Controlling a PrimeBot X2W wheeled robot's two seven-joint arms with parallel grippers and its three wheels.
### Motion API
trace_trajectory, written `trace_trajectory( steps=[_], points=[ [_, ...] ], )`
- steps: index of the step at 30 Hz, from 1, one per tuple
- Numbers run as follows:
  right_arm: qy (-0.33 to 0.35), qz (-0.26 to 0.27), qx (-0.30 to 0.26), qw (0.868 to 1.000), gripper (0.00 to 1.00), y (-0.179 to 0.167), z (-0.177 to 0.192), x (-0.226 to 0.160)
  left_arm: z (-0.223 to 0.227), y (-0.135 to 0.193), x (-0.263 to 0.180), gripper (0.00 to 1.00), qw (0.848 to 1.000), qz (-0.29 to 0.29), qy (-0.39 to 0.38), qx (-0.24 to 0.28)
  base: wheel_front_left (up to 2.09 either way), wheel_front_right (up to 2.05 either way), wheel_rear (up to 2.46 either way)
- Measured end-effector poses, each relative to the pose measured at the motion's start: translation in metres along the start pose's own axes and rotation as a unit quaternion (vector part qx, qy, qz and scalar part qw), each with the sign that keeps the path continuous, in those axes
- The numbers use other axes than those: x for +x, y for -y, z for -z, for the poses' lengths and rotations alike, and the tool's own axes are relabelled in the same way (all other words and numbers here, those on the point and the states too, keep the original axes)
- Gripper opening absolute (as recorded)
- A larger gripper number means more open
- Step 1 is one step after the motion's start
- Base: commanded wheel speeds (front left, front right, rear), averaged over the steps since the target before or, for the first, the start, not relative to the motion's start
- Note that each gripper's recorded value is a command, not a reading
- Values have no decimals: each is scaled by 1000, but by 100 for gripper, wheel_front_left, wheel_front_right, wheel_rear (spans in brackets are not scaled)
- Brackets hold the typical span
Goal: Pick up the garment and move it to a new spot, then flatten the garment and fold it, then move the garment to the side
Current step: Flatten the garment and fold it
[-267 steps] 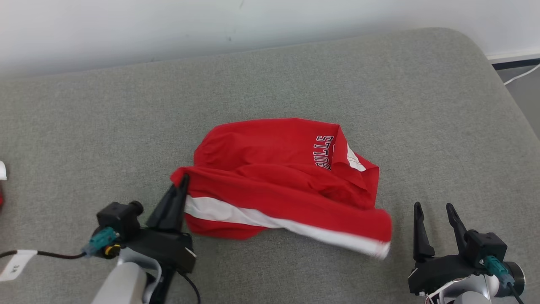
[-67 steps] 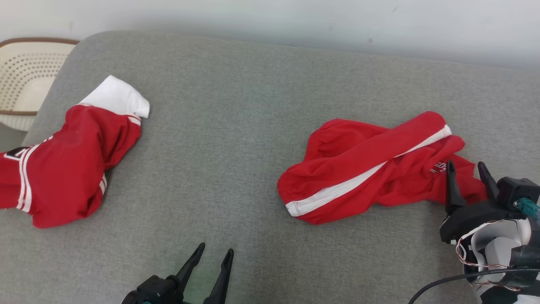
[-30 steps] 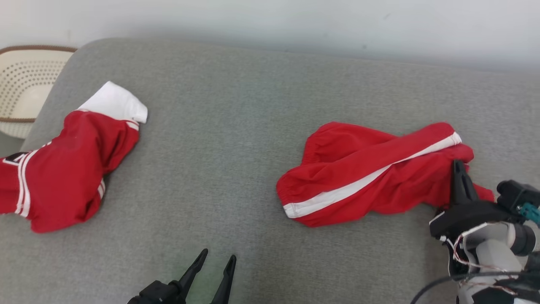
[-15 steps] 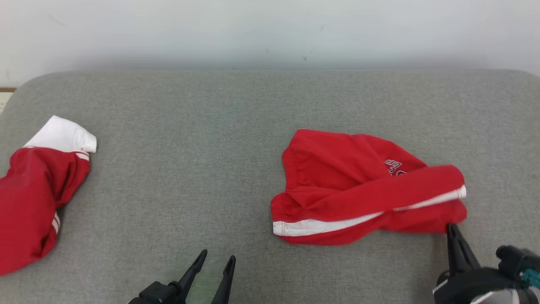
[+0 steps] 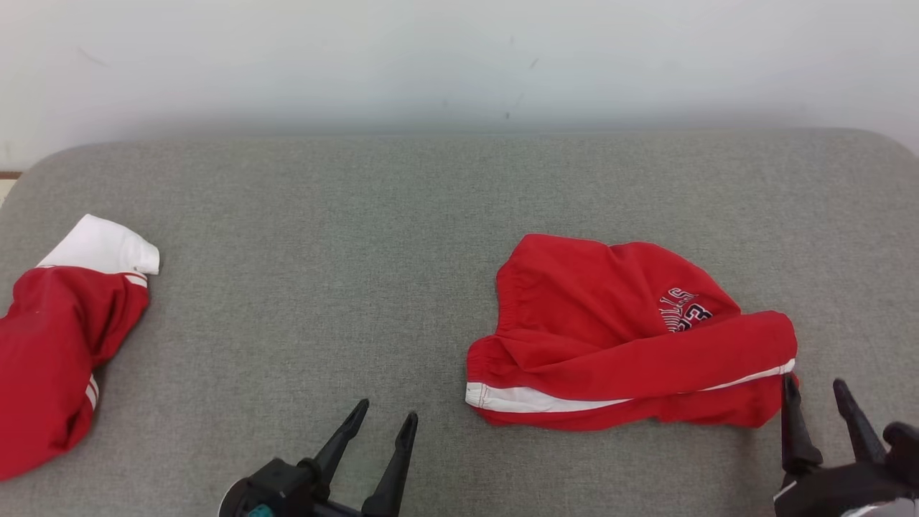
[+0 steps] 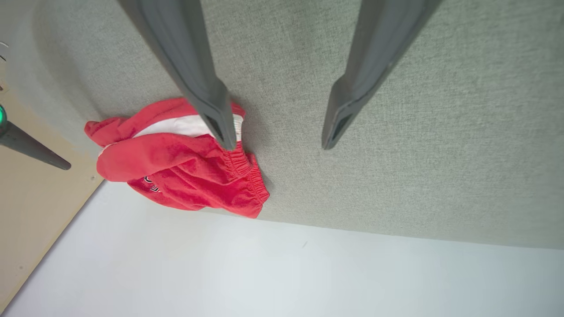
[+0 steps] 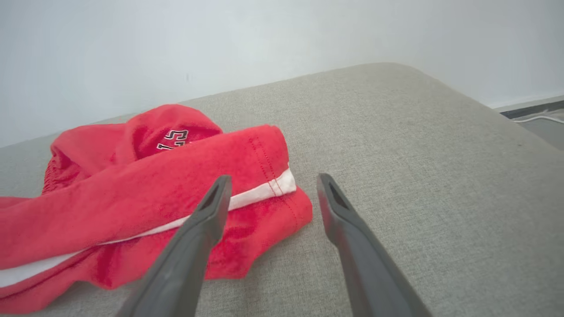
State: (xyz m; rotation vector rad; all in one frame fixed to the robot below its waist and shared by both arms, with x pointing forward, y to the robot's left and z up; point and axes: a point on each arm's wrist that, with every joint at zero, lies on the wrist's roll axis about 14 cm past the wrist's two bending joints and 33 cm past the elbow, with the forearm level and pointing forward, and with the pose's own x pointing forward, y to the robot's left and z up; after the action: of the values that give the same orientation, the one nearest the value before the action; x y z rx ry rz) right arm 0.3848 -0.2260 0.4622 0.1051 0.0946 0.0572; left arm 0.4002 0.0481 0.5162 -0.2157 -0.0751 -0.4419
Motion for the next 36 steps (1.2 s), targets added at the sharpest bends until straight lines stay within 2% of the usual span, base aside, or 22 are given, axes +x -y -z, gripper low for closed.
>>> trace_trajectory(
  steps=[3,6,15,25,26,27,30,31,32,33,36],
  points=[
    [19,-13,-17,1000,100,-8,-12,3,-4,5,5,100,1000,10,7,-1,0,0,0],
    [20,-49,-36,998,100,-32,-14,11,-2,8,5,100,1000,14,4,-2,0,0,0],
    [-14,-155,-50,987,100,-106,9,19,4,-2,-3,100,1000,-2,-7,-2,0,0,0],
    [-50,-165,-99,980,100,-107,33,27,8,-20,-19,100,999,-36,-15,0,0,0,0],
    [-55,-165,-103,979,93,-108,36,27,8,-21,-19,100,999,-37,-15,0,0,0,0],
    [-61,-165,-105,979,81,-108,39,28,8,-21,-20,100,999,-38,-16,0,0,0,0],
    [-66,-163,-111,978,34,-109,41,36,9,-23,-21,100,999,-41,-17,0,0,0,0],
    [-67,-163,-111,978,25,-109,42,37,9,-24,-22,100,999,-42,-18,0,0,0,0],
    [-72,-162,-113,978,7,-110,44,38,10,-25,-22,100,999,-44,-18,0,0,0,0],
    [-77,-161,-113,978,0,-109,47,39,10,-26,-22,100,999,-45,-19,0,0,0,0],
    [-81,-157,-114,978,0,-108,49,43,12,-28,-23,100,999,-48,-21,-1,0,0,0]
  ],
)
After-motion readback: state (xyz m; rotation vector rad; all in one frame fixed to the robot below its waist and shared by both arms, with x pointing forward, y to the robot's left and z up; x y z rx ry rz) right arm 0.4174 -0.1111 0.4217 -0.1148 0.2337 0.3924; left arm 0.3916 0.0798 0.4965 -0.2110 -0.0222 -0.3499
